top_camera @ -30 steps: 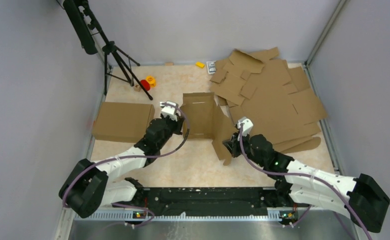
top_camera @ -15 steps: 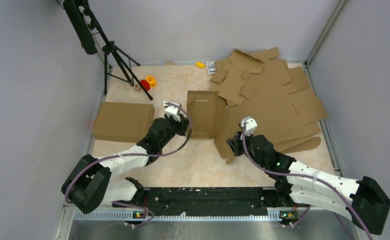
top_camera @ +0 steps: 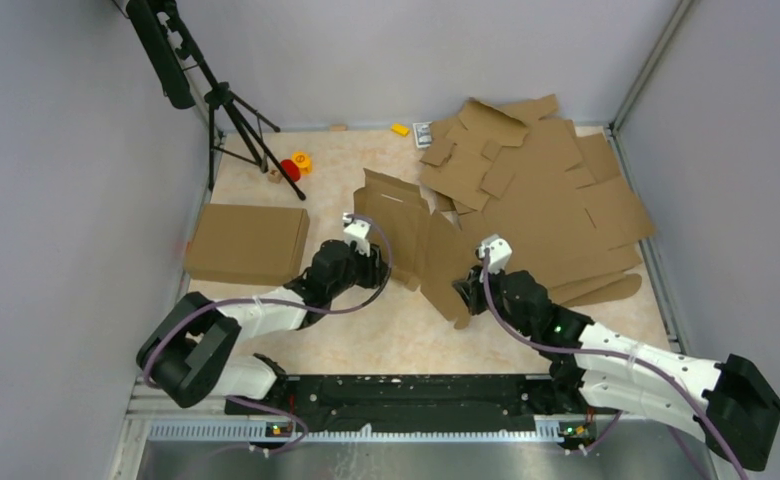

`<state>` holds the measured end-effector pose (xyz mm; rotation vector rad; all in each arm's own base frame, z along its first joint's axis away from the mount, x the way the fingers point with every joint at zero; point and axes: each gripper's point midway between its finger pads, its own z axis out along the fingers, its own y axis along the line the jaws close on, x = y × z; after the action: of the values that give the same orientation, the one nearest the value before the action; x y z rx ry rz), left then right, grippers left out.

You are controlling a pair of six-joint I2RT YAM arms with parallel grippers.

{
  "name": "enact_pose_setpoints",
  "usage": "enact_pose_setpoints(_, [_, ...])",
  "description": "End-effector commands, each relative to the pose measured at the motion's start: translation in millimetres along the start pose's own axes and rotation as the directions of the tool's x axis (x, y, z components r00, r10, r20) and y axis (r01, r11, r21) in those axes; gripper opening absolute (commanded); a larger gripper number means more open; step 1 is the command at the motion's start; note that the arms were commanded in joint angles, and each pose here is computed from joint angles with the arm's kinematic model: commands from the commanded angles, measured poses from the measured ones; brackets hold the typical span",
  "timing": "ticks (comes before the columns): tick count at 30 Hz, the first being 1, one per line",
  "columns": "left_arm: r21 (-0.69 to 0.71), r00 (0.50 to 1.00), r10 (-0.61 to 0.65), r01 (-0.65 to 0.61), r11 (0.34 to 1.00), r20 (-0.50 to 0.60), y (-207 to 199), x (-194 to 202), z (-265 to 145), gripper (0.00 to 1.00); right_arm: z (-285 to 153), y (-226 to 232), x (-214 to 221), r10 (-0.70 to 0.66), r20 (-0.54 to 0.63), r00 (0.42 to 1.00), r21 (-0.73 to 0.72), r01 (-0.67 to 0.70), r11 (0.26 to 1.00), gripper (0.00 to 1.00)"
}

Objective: Fold the paper box
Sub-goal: Fold the paper box at the center of the board.

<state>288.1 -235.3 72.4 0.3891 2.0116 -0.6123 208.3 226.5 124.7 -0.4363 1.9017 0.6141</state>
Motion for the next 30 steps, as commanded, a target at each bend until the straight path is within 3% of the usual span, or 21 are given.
enact_pose_setpoints(1, [0.019, 0.998, -0.007, 0.006, 1.000, 0.058, -8.3, -25.0, -11.2, 0.45, -5.2, 1.9, -22.3, -0.038, 0.054, 0.998, 0.002, 0.038, 0.999, 0.00])
enact_pose_setpoints(6, [0.075, 0.997, -0.047, 0.052, 0.996, -0.058, -19.2, -1.6, -5.3, 0.38, -7.7, 1.6, -22.7, -0.045, 0.059, 0.997, -0.001, 0.045, 0.999, 0.00])
enact_pose_setpoints(10, [0.057, 0.990, -0.071, 0.078, 0.995, -0.122, -16.2, 14.3, 7.1, 0.37, -7.4, 3.7, -22.4, -0.046, 0.058, 0.997, -0.012, 0.047, 0.999, 0.00])
enact_pose_setpoints(14, [0.045, 0.974, -0.087, 0.099, 0.994, -0.208, -15.8, 31.1, 12.8, 0.29, -6.6, -1.4, -22.3, -0.048, 0.051, 0.998, 0.020, 0.048, 0.999, 0.00])
enact_pose_setpoints(23, [-0.011, 0.957, -0.113, 0.114, 0.993, -0.268, -6.0, 51.4, 14.9, 0.24, -7.6, -3.7, -25.0, -0.045, 0.044, 0.998, 0.038, 0.043, 0.998, 0.00])
enact_pose_setpoints(30, [-0.019, 0.957, -0.070, 0.067, 0.998, -0.282, -9.5, 58.5, 15.9, 0.20, -5.2, -12.1, -24.3, -0.037, -0.040, 0.999, 0.105, 0.041, 0.994, 0.00])
